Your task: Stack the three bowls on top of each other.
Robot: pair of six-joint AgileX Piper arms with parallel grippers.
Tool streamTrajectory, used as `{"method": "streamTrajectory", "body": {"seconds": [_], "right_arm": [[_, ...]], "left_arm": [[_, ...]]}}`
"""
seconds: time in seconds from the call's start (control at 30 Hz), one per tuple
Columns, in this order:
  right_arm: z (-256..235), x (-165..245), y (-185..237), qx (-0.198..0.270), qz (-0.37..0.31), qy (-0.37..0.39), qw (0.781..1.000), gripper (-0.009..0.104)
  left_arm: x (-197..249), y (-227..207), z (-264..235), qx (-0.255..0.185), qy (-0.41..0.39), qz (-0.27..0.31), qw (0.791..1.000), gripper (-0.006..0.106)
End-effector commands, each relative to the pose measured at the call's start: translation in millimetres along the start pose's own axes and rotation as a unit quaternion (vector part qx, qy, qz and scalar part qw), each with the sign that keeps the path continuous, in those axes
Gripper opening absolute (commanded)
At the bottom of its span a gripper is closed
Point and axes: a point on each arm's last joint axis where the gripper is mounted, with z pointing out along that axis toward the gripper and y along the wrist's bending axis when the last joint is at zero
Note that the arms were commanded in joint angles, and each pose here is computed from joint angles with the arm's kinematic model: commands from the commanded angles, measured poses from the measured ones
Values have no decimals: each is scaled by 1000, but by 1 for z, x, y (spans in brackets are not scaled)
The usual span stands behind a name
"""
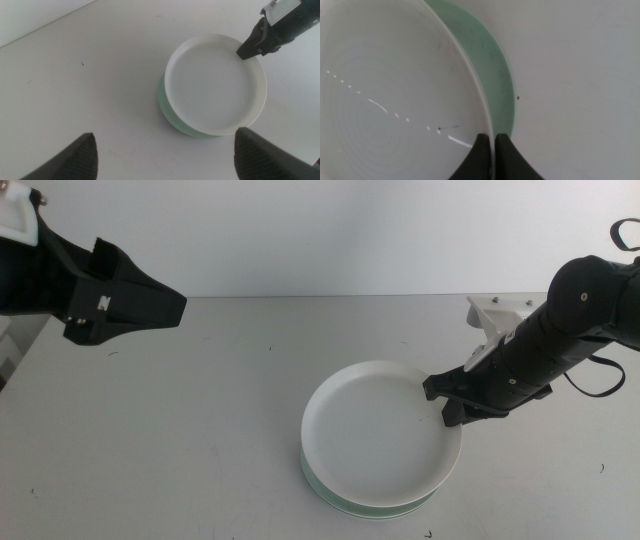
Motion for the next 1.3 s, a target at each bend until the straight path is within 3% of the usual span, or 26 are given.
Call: {"method": "streamTrajectory", "body": {"seconds": [0.0,0.8,0.93,1.27], "right_arm": [[-17,-5,5,-9,-2,-49,999,-1],[12,-1,-5,3,12,-45,999,1],[12,-2,-5,4,11,-46,999,11],[7,-2,-3,1,11,-49,999,54]], "left_arm": [[-10,-4,-12,-1,-45,-3,999,105],[-10,-4,-12,-1,-45,-3,999,105],[-10,-4,-12,-1,-45,-3,999,105],[-10,-4,-12,-1,-45,-3,999,105]]}}
